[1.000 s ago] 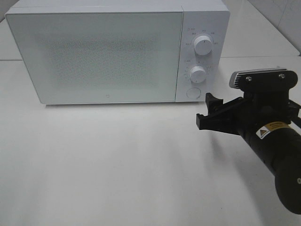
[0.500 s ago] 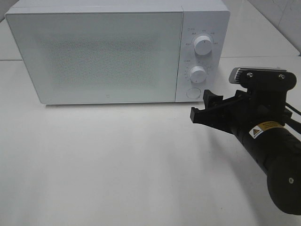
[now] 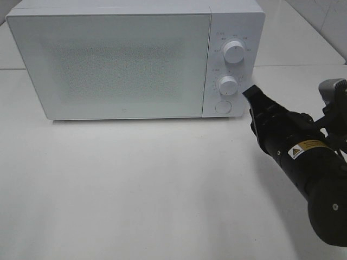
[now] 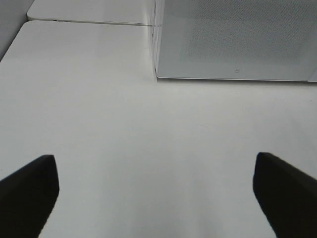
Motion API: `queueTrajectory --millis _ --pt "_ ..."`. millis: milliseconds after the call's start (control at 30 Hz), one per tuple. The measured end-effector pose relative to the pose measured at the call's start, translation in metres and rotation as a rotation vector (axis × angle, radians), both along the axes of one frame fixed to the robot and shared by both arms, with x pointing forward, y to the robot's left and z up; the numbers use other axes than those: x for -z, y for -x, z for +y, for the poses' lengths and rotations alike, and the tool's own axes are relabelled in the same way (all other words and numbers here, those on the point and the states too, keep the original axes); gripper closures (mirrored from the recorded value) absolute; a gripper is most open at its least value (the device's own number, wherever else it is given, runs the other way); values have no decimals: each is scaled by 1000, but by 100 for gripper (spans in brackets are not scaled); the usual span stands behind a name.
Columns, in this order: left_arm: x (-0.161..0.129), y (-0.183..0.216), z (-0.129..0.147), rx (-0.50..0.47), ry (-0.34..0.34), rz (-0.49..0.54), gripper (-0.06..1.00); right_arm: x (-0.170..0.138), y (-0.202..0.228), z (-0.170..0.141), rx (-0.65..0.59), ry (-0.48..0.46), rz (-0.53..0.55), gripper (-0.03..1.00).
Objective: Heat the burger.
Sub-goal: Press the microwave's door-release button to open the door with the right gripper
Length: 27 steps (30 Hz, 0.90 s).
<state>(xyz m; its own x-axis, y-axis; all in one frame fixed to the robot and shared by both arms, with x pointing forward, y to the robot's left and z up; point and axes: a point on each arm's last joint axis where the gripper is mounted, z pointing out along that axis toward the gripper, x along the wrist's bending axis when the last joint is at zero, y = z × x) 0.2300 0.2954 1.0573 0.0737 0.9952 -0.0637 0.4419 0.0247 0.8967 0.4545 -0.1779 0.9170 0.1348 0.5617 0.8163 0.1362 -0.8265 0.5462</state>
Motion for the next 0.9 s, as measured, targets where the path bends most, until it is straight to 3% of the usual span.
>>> queueTrajectory --millis 67,100,167,233,367,900 --pt "0 0 0 0 0 0 -4 1 0 0 7 -45 15 91" --pt "0 0 0 0 0 0 -4 3 1 1 23 -140 41 94" --pt "0 0 0 0 0 0 -4 4 1 1 31 -188 58 94" --pt "0 0 0 0 0 0 -4 7 2 2 57 -311 100 94" --pt "0 0 0 0 0 0 -4 9 2 2 80 -402 118 94" --pt "0 0 0 0 0 0 -4 23 -8 9 154 -464 167 94"
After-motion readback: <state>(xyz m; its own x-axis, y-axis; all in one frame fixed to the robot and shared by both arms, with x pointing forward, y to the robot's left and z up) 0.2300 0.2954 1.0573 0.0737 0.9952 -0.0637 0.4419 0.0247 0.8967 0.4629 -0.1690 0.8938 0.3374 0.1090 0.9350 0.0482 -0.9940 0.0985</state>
